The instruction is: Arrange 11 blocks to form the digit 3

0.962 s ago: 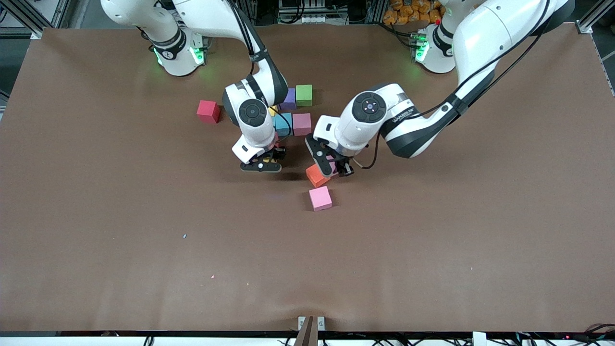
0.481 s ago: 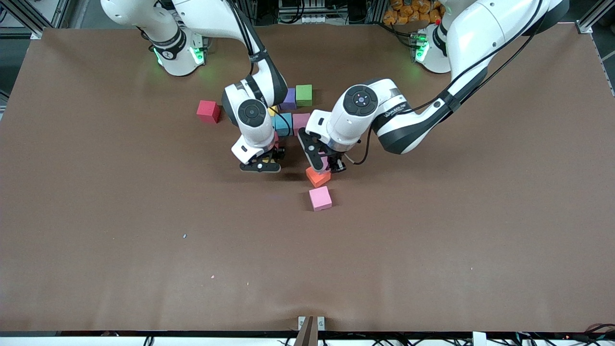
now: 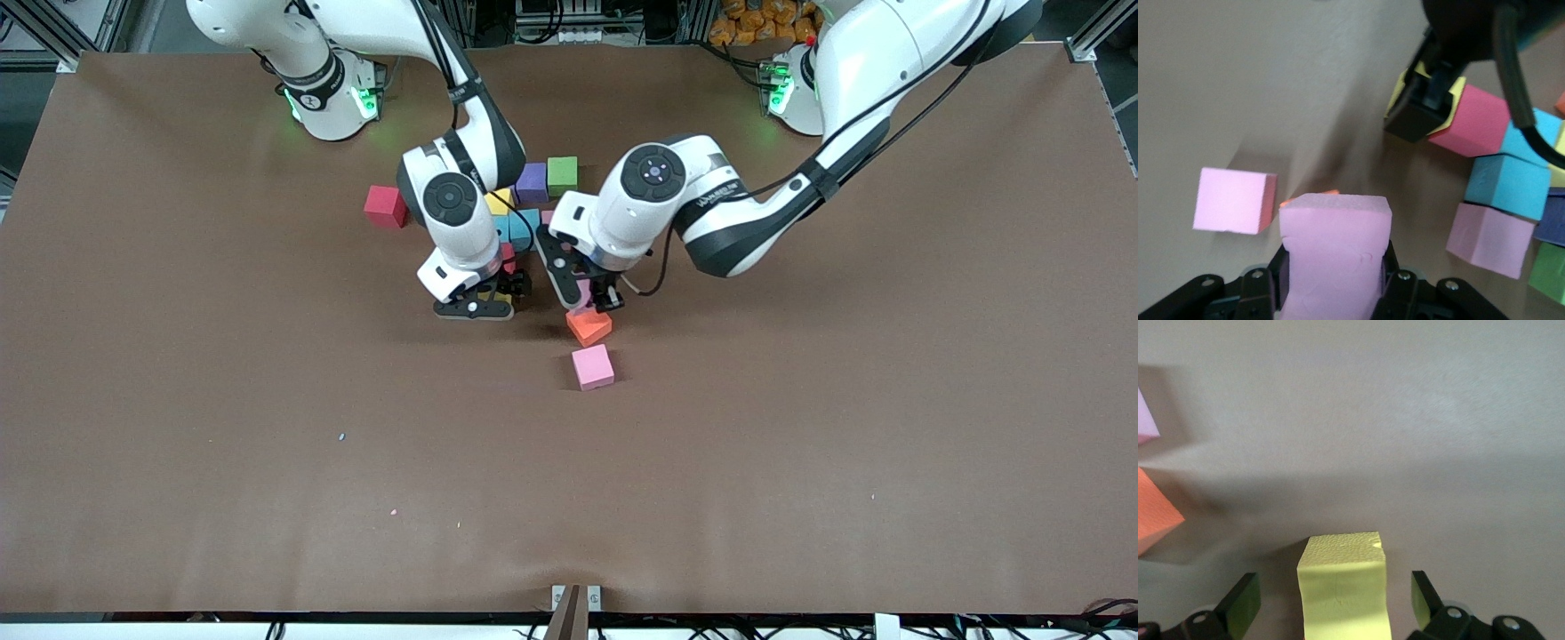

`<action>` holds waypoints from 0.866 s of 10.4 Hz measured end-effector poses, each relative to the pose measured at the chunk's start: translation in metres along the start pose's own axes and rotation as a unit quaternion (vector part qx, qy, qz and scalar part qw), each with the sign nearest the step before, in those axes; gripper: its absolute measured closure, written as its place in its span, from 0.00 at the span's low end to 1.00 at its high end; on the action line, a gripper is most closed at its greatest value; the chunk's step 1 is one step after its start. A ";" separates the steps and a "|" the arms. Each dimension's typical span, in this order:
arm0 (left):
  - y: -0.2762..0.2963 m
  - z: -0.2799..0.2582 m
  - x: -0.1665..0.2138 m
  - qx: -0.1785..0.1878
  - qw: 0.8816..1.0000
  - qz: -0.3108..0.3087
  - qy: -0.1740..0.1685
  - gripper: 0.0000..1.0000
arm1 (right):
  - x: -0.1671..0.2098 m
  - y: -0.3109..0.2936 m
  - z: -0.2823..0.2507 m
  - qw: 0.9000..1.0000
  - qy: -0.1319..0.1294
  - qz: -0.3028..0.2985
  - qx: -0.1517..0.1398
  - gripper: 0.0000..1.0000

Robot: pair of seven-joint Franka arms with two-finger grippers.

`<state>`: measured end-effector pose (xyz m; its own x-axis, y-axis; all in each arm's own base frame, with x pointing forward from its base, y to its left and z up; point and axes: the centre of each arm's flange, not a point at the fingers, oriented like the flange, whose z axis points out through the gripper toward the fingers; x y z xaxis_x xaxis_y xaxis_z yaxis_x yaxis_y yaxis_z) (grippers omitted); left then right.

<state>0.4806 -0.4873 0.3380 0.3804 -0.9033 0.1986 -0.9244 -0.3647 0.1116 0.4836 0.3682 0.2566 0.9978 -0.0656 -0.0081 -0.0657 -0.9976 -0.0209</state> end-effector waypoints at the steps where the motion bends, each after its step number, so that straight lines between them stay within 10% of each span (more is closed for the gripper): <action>1: 0.009 0.001 0.004 -0.001 1.000 0.007 0.000 0.46 | 0.009 0.011 -0.015 1.000 0.000 0.012 0.004 0.00; 9: 0.024 0.057 0.028 0.017 0.999 0.040 -0.029 0.46 | 0.108 0.155 -0.064 0.997 0.029 0.069 0.000 0.00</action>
<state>0.4678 -0.5342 0.2903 0.3039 -0.9410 0.1488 -0.9526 -0.2974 0.0643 0.5817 0.2049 0.3163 0.9782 -0.2024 0.0463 -0.2015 -0.9792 -0.0236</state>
